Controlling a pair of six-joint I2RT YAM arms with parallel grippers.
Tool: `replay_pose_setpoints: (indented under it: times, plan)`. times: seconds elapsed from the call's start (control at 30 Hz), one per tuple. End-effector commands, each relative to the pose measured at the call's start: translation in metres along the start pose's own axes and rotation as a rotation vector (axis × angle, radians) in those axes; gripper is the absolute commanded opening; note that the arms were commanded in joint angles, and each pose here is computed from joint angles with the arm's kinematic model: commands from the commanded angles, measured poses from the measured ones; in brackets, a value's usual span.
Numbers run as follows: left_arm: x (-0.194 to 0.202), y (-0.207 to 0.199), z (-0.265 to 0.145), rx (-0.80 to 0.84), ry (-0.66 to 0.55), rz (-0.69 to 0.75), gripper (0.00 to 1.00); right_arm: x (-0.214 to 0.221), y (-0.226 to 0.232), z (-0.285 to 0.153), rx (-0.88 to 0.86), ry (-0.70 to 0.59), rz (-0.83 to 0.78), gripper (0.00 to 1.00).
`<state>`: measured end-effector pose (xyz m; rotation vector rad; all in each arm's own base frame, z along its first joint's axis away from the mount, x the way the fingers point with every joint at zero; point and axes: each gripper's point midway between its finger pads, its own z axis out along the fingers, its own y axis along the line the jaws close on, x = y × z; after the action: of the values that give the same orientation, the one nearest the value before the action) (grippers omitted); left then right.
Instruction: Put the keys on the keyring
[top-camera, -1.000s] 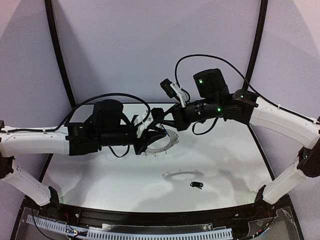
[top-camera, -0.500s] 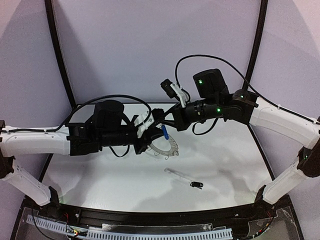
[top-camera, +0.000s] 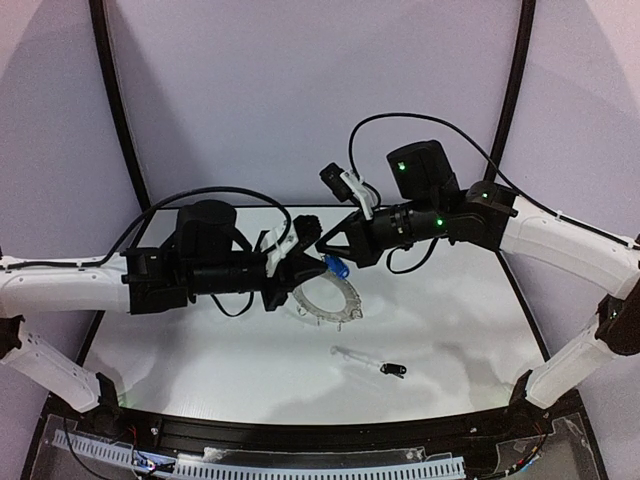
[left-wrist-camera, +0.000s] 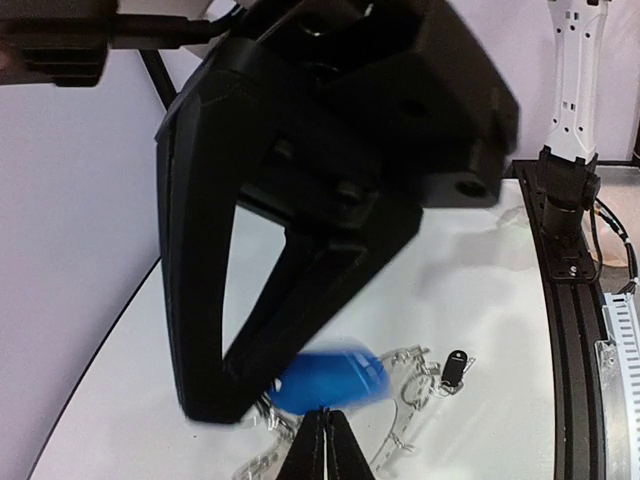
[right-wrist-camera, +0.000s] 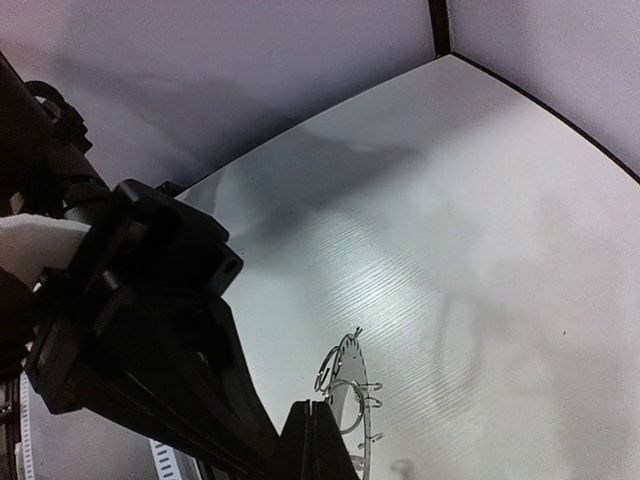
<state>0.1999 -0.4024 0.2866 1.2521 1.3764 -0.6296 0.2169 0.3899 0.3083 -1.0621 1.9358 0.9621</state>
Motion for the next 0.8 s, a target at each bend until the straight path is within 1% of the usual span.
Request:
replay_pose_setpoints:
  times: [0.0,0.1,0.2,0.4,0.53,0.57,0.6,0.63,0.7,0.77]
  plan:
    - [0.003,-0.003,0.015,0.046,0.073,0.011,0.01,-0.022,0.023,-0.011,-0.089,-0.089,-0.026,0.0]
    - [0.011,-0.001,0.021,0.032,0.118,0.002,0.01,-0.021,0.024,-0.012,-0.091,-0.087,-0.018,0.0]
    - [0.01,0.005,0.022,-0.001,0.12,-0.005,0.01,-0.02,0.023,-0.011,-0.087,-0.085,-0.011,0.0]
    - [0.0,0.008,0.013,-0.025,0.048,0.003,0.01,-0.018,0.017,-0.013,-0.048,-0.079,-0.009,0.0]
    - [0.002,0.004,0.008,-0.009,0.044,0.004,0.01,-0.017,0.015,-0.013,-0.041,-0.075,-0.008,0.0]
    - [0.002,0.003,0.007,-0.007,0.047,0.004,0.03,-0.018,0.016,-0.013,-0.044,-0.077,-0.009,0.0]
    - [0.002,0.003,0.007,-0.004,0.047,0.009,0.17,-0.018,0.017,-0.012,-0.049,-0.077,-0.01,0.0]
    - [0.002,0.003,0.007,-0.006,0.049,0.011,0.28,-0.018,0.017,-0.012,-0.051,-0.076,-0.011,0.0]
    - [0.002,0.004,0.007,-0.012,0.048,0.011,0.31,-0.018,0.018,-0.011,-0.057,-0.074,-0.013,0.0]
    - [0.001,0.005,0.008,-0.017,0.044,0.007,0.31,-0.018,0.018,-0.01,-0.058,-0.072,-0.015,0.0]
